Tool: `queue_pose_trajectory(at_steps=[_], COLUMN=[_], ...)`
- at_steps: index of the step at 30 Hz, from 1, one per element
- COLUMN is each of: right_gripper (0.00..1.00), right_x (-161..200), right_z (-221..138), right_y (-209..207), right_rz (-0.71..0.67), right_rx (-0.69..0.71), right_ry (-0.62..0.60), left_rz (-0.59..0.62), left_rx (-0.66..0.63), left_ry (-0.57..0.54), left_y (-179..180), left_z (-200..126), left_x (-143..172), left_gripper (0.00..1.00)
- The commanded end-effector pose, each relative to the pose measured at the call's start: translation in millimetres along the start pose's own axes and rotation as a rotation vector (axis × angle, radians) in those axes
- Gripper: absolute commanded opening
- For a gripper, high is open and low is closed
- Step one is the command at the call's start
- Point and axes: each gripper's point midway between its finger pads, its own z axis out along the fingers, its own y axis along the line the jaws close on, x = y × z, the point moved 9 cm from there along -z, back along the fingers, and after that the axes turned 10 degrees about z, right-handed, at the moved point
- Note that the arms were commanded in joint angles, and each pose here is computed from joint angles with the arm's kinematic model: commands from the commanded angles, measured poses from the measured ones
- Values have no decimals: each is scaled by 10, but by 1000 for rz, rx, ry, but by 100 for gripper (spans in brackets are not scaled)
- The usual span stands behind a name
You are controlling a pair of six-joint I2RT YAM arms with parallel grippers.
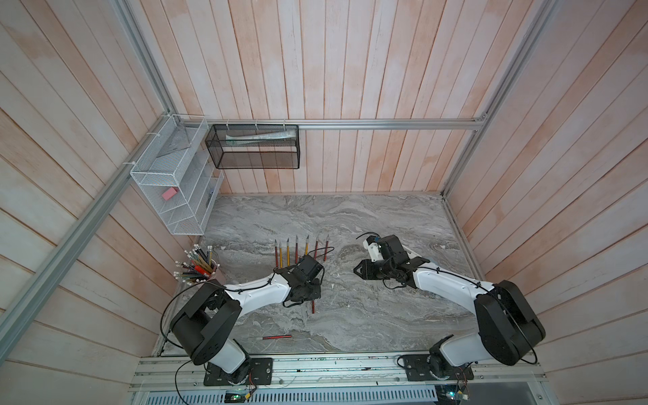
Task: Remove protective caps from carving knives
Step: Pick up the carving knife from the center of the board, then remove the protective sleeve from the carving knife.
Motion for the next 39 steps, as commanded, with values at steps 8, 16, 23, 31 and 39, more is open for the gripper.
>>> queue_pose_trajectory(at_steps=[8, 16, 23, 31, 39], right_gripper=[38, 40, 40, 26, 2], right_x=[-197, -207, -215, -186, -156], right_z=[115, 315, 446, 519, 560], right_y=[432, 661, 703, 710, 717], right_rz=[15, -13, 7, 26, 42], right_rx=[-277, -311, -353, -390, -428], right_ry=[47, 83, 107, 132, 154], left_rz=[203, 235, 242, 244, 252], left_rx=[180, 193, 208, 214, 209], left_ry=[-151, -166, -173, -175, -171], left_y=[-297, -374, -402, -419, -425], left_z=[-336, -395, -435, -430, -425], left_x=[-318, -425, -446, -469, -486], left_gripper=[0, 0, 0, 0, 0])
